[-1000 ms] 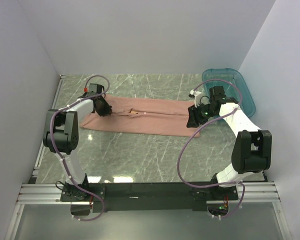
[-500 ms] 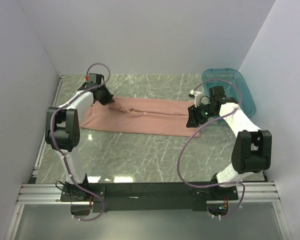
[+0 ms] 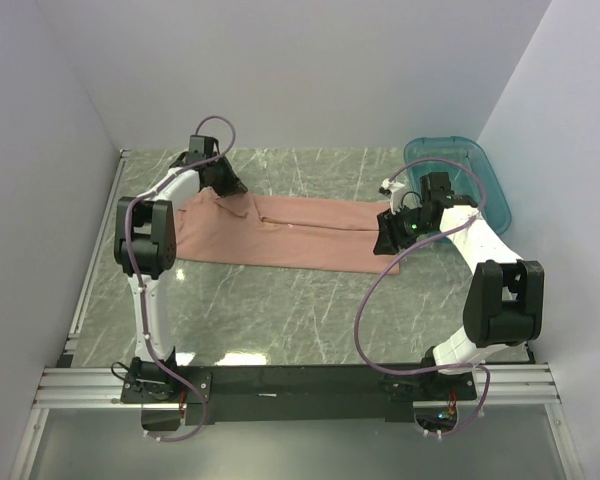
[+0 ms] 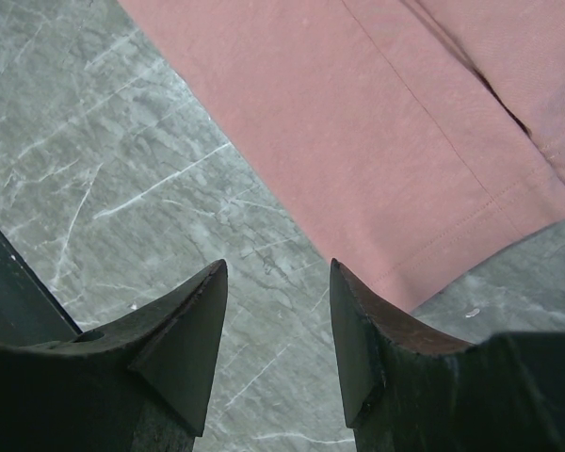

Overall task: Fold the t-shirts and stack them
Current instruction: Fold the tshirt

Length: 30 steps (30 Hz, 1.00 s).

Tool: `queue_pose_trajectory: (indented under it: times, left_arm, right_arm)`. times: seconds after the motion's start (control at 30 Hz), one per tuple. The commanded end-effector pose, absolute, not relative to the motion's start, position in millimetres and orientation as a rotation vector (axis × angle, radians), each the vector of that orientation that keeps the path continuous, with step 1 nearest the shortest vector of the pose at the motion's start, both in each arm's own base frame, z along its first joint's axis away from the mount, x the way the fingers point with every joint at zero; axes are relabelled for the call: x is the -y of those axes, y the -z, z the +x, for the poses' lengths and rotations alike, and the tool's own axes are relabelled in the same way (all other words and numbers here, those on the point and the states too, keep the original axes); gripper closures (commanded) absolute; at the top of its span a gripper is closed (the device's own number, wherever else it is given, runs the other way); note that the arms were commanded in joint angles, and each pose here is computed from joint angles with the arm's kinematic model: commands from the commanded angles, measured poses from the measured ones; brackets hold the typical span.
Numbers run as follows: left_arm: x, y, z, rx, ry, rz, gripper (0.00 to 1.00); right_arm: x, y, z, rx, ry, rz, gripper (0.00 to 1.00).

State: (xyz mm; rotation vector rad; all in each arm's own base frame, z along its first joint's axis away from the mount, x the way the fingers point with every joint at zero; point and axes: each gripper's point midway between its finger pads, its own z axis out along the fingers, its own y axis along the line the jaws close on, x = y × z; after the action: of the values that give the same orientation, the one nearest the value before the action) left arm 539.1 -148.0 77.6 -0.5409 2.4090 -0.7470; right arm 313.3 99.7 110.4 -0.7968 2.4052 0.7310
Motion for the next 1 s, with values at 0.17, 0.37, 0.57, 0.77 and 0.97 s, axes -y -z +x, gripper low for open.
queue_pose_trajectory:
  times: [0.17, 0.37, 0.57, 0.77, 0.97]
  left_arm:
    - [183.4, -105.7, 558.3, -2.354, 0.854, -0.342, 0.98]
    - [184.1, -94.0, 564.1, -2.380, 0.836, -0.326, 0.97]
    - [187.4, -91.7, 568.8, -2.389, 0.840, -0.315, 0.92]
    - [188.8, -108.8, 573.3, -2.363, 0.804, -0.264, 0.76]
    - [143.1, -200.2, 562.7, -2.167, 0.526, -0.196, 0.52]
  right_arm:
    - [-99.4, -118.2, 313.2, -2.365, -0.733, -0.807, 0.46]
    - [-99.5, -117.7, 313.7, -2.368, -0.735, -0.807, 0.46]
    - [-99.2, -116.1, 313.5, -2.374, -0.736, -0.806, 0.46]
    - [-97.8, -115.4, 313.3, -2.378, -0.725, -0.805, 0.46]
    - [-94.5, -116.1, 313.2, -2.374, -0.688, -0.810, 0.46]
